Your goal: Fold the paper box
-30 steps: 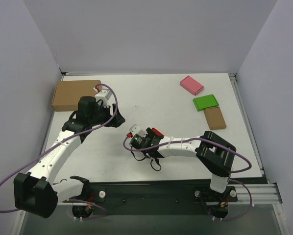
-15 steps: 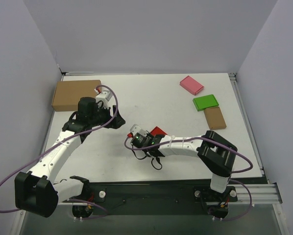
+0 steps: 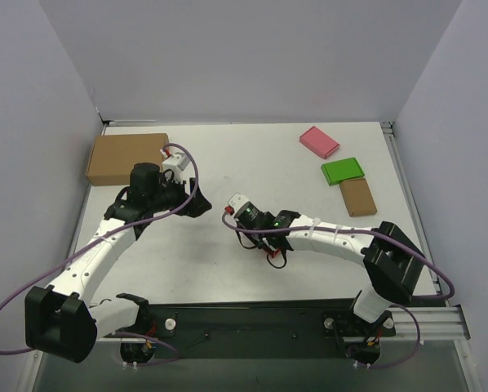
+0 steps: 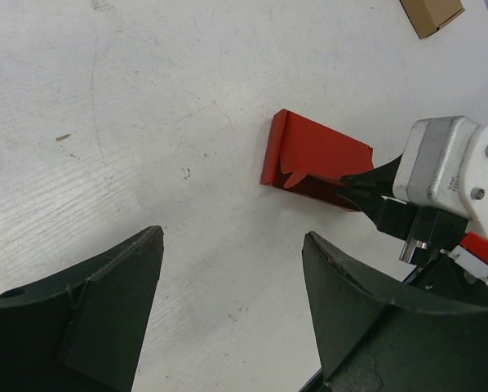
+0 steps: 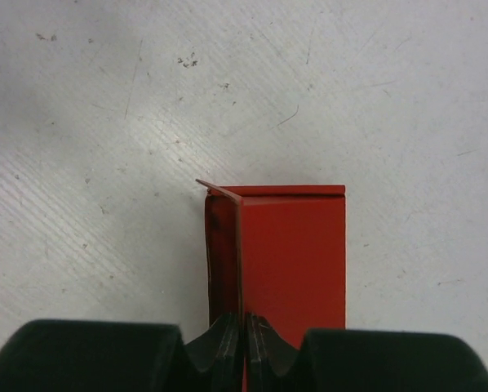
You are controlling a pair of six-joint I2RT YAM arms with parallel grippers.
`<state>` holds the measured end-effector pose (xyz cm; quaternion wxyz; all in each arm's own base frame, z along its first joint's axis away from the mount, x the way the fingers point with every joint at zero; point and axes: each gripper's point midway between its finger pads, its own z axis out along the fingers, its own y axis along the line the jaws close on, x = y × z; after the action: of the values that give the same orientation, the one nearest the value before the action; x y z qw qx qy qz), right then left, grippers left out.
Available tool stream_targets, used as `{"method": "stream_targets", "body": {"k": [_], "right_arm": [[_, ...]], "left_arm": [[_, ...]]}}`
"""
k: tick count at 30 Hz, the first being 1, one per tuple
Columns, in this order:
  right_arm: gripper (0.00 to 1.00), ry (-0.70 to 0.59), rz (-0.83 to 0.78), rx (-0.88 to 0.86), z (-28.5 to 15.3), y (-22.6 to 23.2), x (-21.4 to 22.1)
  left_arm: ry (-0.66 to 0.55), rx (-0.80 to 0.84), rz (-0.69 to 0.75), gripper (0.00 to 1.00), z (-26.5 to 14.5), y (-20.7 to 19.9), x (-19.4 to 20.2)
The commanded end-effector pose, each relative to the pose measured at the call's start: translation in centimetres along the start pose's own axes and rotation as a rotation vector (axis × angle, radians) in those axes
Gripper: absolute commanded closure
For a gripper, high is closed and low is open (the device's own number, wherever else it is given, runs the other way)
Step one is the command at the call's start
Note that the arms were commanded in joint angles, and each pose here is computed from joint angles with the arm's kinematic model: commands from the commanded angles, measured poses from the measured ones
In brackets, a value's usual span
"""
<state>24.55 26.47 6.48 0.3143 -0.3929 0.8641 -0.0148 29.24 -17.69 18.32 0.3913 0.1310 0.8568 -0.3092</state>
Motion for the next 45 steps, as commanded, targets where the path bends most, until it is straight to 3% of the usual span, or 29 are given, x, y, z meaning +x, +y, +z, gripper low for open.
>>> {"method": "stream_targets", "body": {"k": [1, 3, 6, 11, 14, 28, 35, 45], "right_arm": [[0.81, 0.079, -0.008, -0.016, 0.1, 1.1, 2.1], [0.64, 0.083, -0.015, 0.004, 0.1, 1.6, 2.3], [0.48, 0.075, -0.052, 0.061, -0.1, 1.8, 2.1], [0.33, 0.058, -0.072, 0.137, -1.1, 1.2, 1.0], [0.0, 0.029, -0.067, 0.128, -2.3, 0.9, -0.1], [0.0, 0.069, 0.033, -0.079, -1.5, 0.5, 0.6], [0.0, 0.104, 0.107, -0.129, 0.1, -0.3, 1.8], [0.0, 0.197, 0.074, -0.103, 2.4, 0.0, 4.5]], "left_arm": [[-0.064, 0.039, 0.048, 0.21, -0.4, -0.9, -1.6], [-0.063, 0.038, 0.047, 0.21, -0.4, -0.9, -1.6], [-0.06, 0.037, 0.046, 0.21, -0.4, -0.8, -1.5], [-0.062, 0.039, 0.044, 0.21, -0.5, -0.9, -1.5], [-0.062, 0.041, 0.046, 0.21, -0.5, -0.9, -1.4], [-0.058, 0.045, 0.045, 0.21, -0.4, -0.9, -1.4], [-0.054, 0.045, 0.044, 0.21, -0.3, -0.9, -1.2], [-0.051, 0.043, 0.046, 0.21, -0.2, -0.8, -1.2]]}}
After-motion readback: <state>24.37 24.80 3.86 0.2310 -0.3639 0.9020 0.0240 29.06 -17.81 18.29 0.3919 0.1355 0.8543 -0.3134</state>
